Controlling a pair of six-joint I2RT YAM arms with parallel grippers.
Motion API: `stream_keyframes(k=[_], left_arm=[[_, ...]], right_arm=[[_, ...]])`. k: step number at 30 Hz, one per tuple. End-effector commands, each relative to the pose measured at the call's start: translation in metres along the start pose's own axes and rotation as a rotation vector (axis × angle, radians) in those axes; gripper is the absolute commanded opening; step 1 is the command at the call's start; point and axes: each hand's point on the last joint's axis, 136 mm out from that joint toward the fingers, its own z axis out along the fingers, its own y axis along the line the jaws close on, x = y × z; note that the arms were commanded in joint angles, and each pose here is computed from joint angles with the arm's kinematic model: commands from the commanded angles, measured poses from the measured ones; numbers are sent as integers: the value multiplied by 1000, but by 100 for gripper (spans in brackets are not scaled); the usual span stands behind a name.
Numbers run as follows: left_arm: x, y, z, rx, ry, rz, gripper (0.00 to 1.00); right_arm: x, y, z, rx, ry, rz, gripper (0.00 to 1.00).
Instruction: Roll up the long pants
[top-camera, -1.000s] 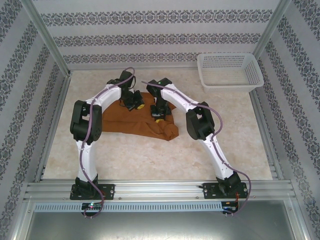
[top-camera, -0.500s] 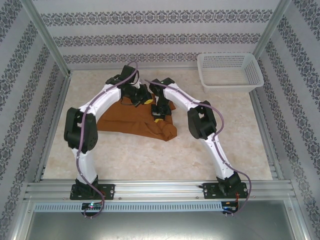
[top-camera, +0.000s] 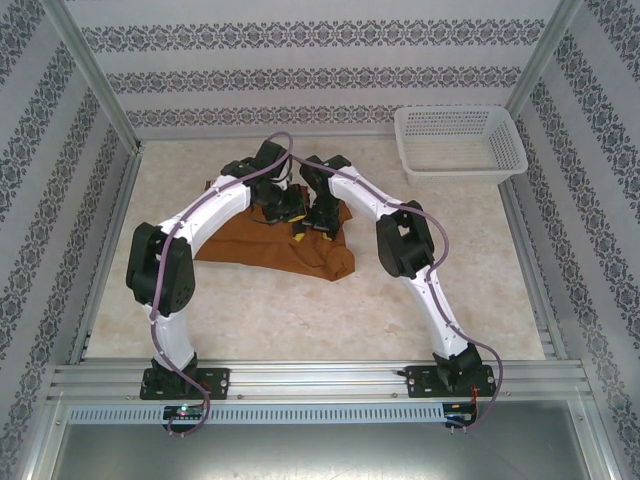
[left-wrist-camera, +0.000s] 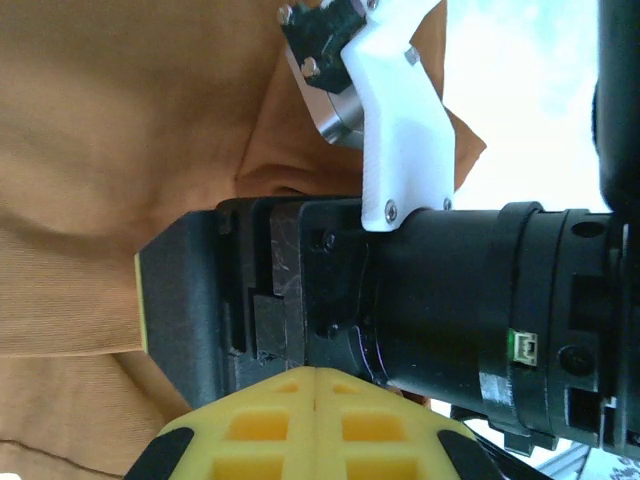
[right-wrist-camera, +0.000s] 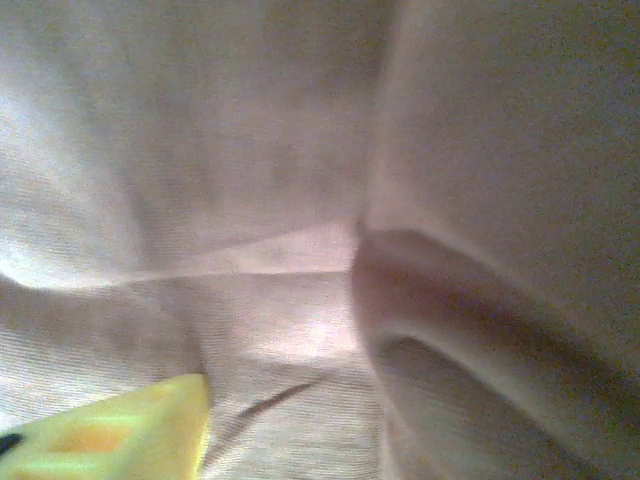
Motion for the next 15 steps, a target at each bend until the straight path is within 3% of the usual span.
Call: stream_keyframes(k=[1, 7, 11, 15], left_arm=[[-15, 2, -22, -71, -62, 59, 0], [-40, 26, -42, -151, -114, 31, 0], [-57, 47, -61, -174, -157, -15, 0], [-70, 77, -65, -220, -142, -76, 0]], right_arm=[[-12, 2, -12, -3, -75, -54, 70], [-12, -5, -95, 26, -221, -88, 70], [-6, -49, -135, 114, -259, -65, 70], [6, -99, -150, 171, -266, -2, 70]])
